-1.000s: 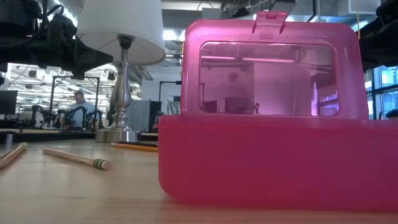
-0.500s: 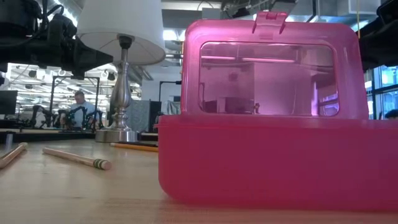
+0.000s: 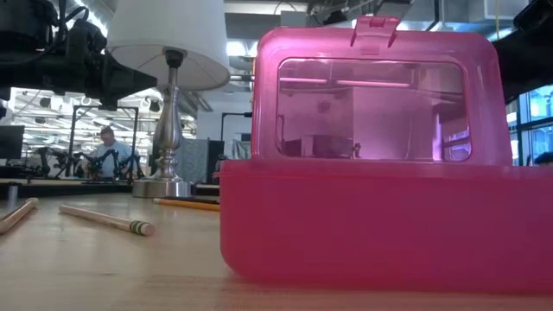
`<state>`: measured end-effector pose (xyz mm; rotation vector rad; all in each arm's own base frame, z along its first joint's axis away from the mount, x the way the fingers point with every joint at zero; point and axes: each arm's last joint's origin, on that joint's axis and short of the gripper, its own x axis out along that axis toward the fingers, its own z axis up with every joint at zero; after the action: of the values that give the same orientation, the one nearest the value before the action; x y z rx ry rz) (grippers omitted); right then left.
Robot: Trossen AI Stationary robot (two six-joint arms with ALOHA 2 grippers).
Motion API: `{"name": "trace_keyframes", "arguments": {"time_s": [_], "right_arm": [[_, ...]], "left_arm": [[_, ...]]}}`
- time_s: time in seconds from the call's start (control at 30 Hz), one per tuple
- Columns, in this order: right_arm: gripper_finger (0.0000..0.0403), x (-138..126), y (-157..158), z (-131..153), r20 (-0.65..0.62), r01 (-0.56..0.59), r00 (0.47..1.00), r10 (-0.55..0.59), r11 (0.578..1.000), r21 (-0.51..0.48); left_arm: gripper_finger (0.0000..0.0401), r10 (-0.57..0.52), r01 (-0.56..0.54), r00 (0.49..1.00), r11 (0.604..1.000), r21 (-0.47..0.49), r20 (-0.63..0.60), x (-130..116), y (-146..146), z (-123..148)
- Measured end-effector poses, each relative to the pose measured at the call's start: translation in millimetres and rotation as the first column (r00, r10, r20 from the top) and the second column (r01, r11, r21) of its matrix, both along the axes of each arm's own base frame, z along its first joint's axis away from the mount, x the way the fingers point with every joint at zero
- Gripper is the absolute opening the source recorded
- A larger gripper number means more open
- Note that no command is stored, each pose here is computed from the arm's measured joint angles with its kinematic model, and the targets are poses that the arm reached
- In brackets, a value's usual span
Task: Pick & place school supplies into a supply box
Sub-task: Put the transparent pen into the pink supply box
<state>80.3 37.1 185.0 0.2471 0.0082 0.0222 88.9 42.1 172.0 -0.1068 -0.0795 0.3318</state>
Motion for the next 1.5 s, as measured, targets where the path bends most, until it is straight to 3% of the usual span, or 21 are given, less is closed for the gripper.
{"name": "trace_keyframes", "arguments": {"time_s": [0.17,0.3,0.43,0.57,0.7,0.9,1.1,1.3,1.5], "right_arm": [[0.0125,-2,-3,22,-0.043,0.036,0.998,-0.039,0.998,-0.057],[0.0125,-2,-5,41,-0.199,0.107,0.973,-0.116,0.993,-0.052],[0.0125,3,-3,62,-0.381,0.170,0.910,-0.161,0.985,-0.010],[0.0125,11,1,71,-0.608,0.253,0.771,-0.189,0.967,0.020],[0.0125,22,6,60,-0.808,0.341,0.558,-0.189,0.940,0.016],[0.0125,44,15,34,-0.936,0.399,0.329,-0.124,0.917,0.019],[0.0125,60,15,16,-0.964,0.423,0.191,-0.187,0.902,-0.091],[0.0125,70,16,1,-0.984,0.413,0.064,-0.168,0.902,-0.127],[0.0125,74,16,-6,-0.983,0.328,0.022,-0.180,0.930,-0.163]], "left_arm": [[0.0012,0.000,0.000,1.000,1.000,0.001,0.000,0,0,0],[0.0010,0.000,0.000,1.000,1.000,0.001,0.000,0,0,0],[0.0009,0.000,0.000,1.000,1.000,0.001,0.000,0,0,0],[0.0010,0.000,0.000,1.000,1.000,0.001,0.000,0,0,0],[0.0013,0.000,0.000,1.000,1.000,0.001,0.000,0,0,0],[0.0010,0.000,0.000,1.000,1.000,0.002,0.000,0,0,0],[0.0013,0.002,-0.002,1.000,1.000,0.001,0.000,0,0,0],[0.0009,0.002,-0.002,1.000,1.000,0.001,0.001,0,0,0],[0.0011,0.002,-0.002,1.000,1.000,0.001,0.001,0,0,0]]}}
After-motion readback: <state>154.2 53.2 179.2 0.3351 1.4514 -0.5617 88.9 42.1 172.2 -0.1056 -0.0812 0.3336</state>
